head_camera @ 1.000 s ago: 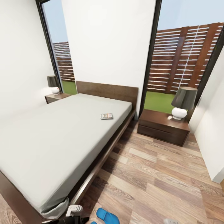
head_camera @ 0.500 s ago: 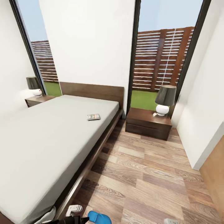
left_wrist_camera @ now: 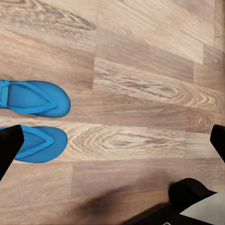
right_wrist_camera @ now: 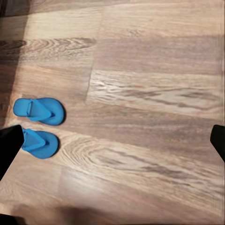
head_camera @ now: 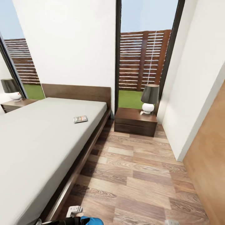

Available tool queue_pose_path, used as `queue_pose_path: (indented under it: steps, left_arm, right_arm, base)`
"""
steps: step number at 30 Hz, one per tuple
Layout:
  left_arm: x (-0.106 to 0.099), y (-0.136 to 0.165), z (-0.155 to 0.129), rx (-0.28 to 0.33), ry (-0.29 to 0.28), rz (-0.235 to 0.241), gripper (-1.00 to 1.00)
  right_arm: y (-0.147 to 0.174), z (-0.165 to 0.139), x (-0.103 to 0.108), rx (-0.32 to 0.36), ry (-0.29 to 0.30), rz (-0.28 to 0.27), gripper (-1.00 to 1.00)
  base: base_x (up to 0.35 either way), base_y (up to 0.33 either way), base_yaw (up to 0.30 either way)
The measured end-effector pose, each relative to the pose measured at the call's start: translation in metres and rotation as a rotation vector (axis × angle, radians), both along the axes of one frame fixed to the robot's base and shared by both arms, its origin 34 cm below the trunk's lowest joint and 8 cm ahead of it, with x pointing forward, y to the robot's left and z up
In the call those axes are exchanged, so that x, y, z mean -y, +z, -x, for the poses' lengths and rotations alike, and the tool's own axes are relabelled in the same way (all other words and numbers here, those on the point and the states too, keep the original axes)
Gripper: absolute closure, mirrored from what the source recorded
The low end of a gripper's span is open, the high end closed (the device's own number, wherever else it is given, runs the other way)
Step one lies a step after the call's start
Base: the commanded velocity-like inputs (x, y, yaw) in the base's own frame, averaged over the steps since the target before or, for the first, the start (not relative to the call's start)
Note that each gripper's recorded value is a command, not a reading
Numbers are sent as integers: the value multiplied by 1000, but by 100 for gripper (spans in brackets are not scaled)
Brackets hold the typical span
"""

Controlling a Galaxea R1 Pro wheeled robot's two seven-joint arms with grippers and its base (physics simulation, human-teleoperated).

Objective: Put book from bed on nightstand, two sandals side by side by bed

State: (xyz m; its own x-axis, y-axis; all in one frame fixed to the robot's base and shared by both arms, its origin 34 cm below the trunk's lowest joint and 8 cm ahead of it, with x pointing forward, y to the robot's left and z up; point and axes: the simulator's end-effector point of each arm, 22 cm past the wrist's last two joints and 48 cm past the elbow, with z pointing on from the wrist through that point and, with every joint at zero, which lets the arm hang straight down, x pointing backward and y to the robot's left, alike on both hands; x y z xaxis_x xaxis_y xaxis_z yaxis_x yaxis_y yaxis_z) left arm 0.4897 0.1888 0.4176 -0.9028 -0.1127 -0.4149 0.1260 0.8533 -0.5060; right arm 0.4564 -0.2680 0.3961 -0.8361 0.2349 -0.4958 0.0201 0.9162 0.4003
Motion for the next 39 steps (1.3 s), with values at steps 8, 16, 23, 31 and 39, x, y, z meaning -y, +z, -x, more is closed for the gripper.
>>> queue_pose_path:
  steps: [8,16,23,31,39]
  left_arm:
    - [0,0,0,1,0,0,-100]
    - [0,0,0,0,0,0,-100]
    - [0,0,0,0,0,0,-100]
    - [0,0,0,0,0,0,-100]
    - [0,0,0,-1,0,0,-100]
  right_arm:
    - [0,0,0,0,0,0,-100]
    - [0,0,0,0,0,0,-100]
    - [0,0,0,0,0,0,-100]
    - [0,0,0,0,0,0,-100]
    - [0,0,0,0,0,0,-100]
  base:
    - [0,0,-282]
    - [0,0,-282]
    - [0,0,-282]
    - [0,0,-282]
    - [0,0,-282]
